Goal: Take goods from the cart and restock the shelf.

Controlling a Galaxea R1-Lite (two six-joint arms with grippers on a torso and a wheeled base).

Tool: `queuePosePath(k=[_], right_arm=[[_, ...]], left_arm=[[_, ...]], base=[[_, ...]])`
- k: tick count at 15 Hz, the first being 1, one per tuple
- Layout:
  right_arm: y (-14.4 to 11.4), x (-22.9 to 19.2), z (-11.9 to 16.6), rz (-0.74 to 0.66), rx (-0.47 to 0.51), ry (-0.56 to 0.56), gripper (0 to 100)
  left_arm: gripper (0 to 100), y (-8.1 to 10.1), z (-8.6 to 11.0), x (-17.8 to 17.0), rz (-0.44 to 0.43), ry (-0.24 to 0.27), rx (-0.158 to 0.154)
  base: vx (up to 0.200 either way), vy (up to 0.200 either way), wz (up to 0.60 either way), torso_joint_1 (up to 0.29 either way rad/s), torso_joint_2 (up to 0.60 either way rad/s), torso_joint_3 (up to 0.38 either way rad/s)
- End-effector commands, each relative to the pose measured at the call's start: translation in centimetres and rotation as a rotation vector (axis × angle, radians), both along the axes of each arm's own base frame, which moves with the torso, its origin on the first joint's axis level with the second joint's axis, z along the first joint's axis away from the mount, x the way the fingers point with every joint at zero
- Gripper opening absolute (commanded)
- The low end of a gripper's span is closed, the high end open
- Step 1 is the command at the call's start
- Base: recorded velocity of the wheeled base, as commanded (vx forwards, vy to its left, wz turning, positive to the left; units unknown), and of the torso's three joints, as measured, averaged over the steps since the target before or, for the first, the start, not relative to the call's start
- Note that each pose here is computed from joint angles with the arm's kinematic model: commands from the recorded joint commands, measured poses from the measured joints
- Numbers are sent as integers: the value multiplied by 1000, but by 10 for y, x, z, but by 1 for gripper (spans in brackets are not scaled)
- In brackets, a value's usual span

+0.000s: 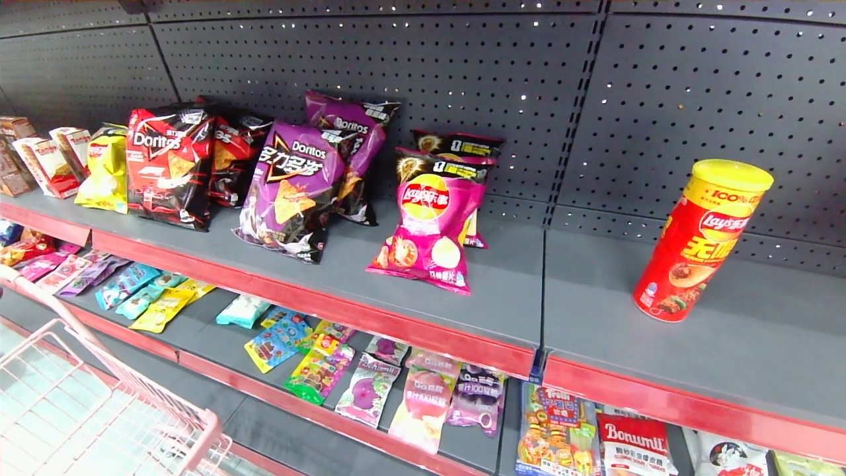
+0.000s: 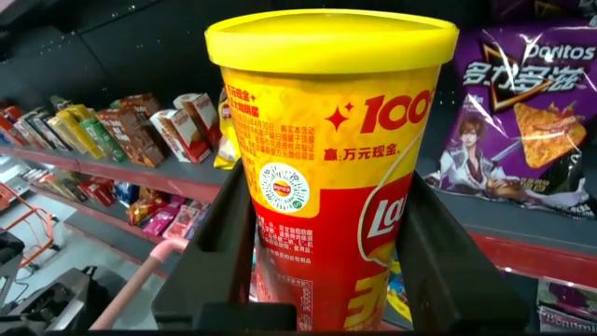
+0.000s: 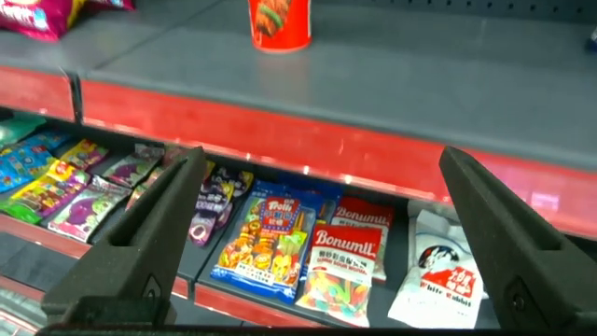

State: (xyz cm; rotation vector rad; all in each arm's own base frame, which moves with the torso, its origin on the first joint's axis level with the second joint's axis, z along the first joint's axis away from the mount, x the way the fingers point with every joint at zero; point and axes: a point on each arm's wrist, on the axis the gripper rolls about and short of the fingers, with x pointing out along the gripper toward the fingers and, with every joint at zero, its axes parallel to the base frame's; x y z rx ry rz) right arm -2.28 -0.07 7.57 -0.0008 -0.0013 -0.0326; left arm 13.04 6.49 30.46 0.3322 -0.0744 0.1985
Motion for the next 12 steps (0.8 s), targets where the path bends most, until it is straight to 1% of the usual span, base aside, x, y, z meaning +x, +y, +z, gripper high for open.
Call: queuePosePath(k=[1,7,10,11,12], right_arm=[[0,0,0,0,-1,0,100],[0,0,0,0,-1,0,100],[0,0,0,0,-1,0,100],[0,0,0,0,-1,0,100],[0,0,0,0,1,0,100]], left_arm=[[0,1,-1,1,0,3,-3],[0,1,-1,2,-1,5,-2],[0,-7,-3,6,-61,14,-9],[0,-9,-6,7,-78,22,-13],[0,-14,-14,9,-113,45,-23]], base=[[0,0,0,188,-408,-217],[0,0,0,176,-372,-199],[0,0,0,167,-349,-183],[0,0,0,168,-349,-173],[0,0,0,173,-349,-178]])
